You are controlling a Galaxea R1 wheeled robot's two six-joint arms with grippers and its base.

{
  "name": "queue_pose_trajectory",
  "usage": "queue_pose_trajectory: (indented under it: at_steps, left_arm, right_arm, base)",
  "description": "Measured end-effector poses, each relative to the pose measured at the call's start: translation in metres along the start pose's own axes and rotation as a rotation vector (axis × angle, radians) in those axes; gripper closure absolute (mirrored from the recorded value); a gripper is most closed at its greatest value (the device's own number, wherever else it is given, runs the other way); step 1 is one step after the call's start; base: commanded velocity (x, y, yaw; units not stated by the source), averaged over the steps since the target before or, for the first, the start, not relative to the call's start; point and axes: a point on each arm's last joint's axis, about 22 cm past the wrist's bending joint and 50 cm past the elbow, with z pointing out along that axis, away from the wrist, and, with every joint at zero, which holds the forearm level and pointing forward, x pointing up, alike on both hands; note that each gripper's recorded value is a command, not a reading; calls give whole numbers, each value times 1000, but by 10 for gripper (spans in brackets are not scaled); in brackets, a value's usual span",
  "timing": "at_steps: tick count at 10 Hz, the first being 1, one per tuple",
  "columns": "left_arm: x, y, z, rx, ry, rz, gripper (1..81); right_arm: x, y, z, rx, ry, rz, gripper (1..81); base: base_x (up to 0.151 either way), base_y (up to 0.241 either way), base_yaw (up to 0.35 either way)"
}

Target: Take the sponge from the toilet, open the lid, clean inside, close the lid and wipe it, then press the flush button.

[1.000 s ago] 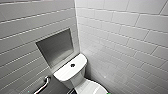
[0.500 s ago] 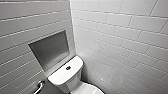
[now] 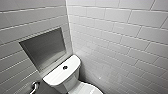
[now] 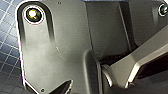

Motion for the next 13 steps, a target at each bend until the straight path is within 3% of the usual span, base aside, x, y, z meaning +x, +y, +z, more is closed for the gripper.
queue_pose_trajectory:
  at_steps: [4,9,11,13]
  left_arm:
    - [-7,-6,19,-4,-47,-16,10]
    - [-9,-12,18,3,-55,-18,10]
    - [-8,-12,18,3,-55,-18,10]
    - [-8,-12,19,3,-54,-18,10]
  right_arm:
    - [-3,12,30,-15,-34,18,10]
    - [59,-46,56,76,25,-9,10]
    - [50,-67,74,96,1,-11,10]
    - [46,-63,82,80,-13,-18,10]
  base:
    - [0,0,0]
    - [0,0,0]
    - [0,0,0]
    - [0,0,0]
